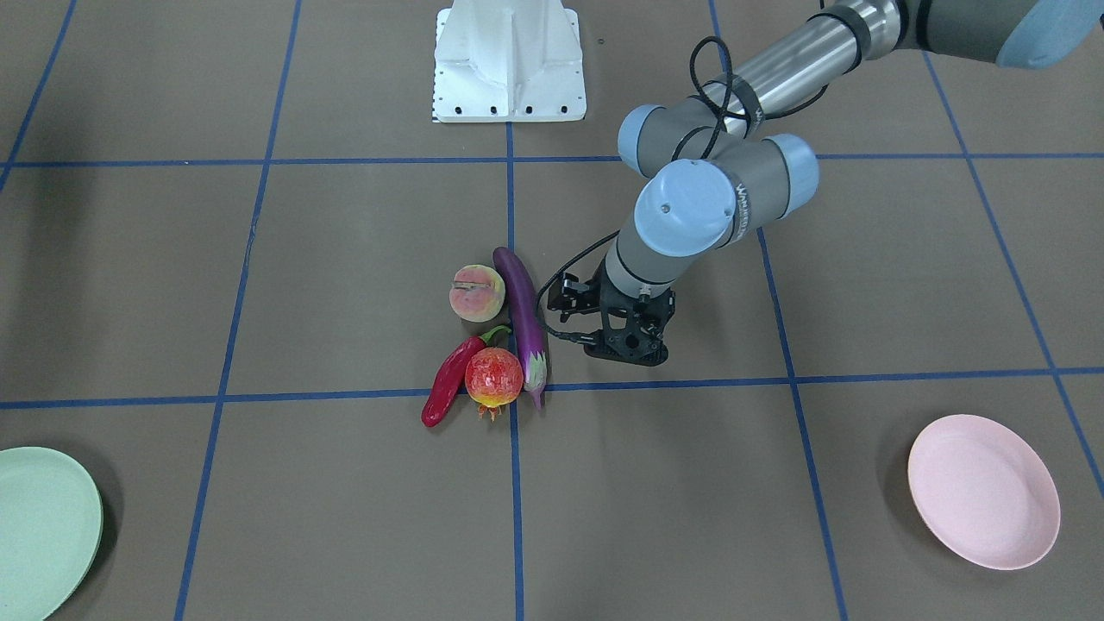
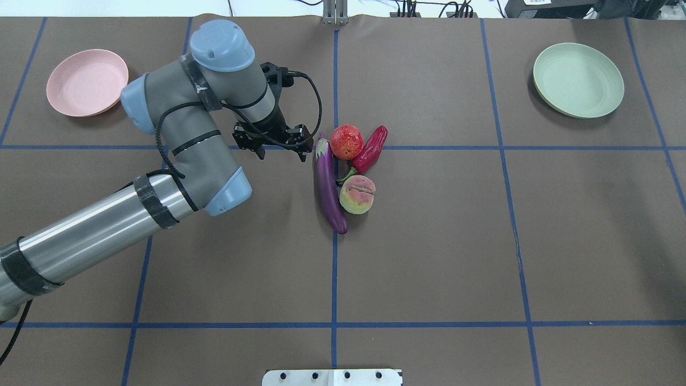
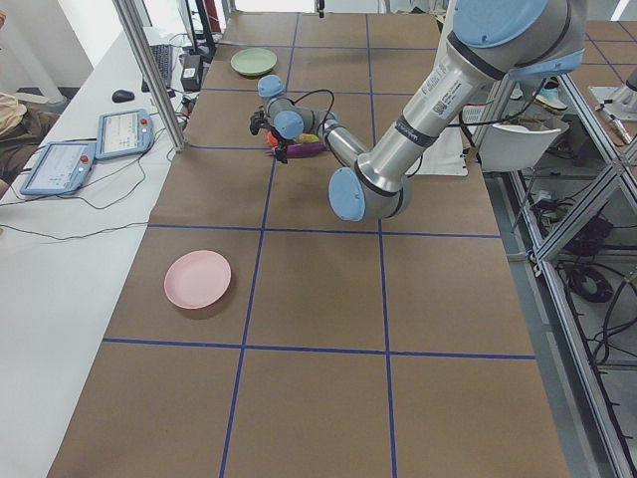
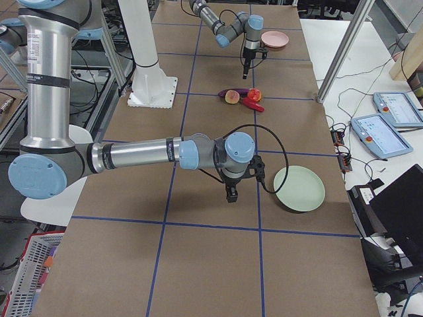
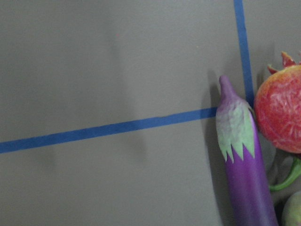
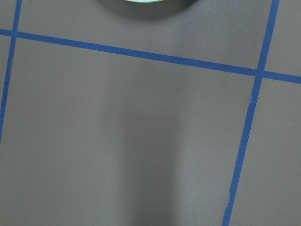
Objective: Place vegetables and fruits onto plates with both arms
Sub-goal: 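Reach the left gripper down to the purple eggplant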
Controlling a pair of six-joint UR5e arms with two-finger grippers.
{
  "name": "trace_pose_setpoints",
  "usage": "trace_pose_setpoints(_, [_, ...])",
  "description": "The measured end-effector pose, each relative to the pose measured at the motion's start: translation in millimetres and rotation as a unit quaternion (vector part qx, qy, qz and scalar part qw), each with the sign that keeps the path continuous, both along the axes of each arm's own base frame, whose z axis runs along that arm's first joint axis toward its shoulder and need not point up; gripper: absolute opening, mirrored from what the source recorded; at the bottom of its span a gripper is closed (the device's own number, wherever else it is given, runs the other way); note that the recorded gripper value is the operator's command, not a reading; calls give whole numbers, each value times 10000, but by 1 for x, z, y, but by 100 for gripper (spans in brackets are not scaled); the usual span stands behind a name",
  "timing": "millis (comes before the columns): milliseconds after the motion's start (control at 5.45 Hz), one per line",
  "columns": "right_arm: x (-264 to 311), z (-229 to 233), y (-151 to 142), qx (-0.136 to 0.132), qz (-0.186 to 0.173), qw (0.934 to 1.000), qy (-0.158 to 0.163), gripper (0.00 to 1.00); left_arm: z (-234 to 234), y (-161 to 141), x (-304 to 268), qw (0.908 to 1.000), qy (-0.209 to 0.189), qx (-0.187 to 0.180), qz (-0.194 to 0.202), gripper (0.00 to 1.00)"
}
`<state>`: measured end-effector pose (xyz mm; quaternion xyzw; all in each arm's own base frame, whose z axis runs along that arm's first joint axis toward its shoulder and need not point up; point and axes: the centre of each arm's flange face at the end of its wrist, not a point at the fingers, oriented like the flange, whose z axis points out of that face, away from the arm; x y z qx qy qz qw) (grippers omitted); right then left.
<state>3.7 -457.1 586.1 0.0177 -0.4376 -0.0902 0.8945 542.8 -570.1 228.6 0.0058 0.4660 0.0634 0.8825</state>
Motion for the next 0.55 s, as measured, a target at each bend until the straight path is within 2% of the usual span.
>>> trace_pose_setpoints(183, [0, 1, 0, -13, 0, 10000, 2, 100, -5, -4, 15, 9999, 41, -112, -92, 100])
trace_pose_setpoints(550, [0, 2, 0, -32, 3, 10000, 4, 100, -10, 7, 35, 9995, 56, -280, -104, 100])
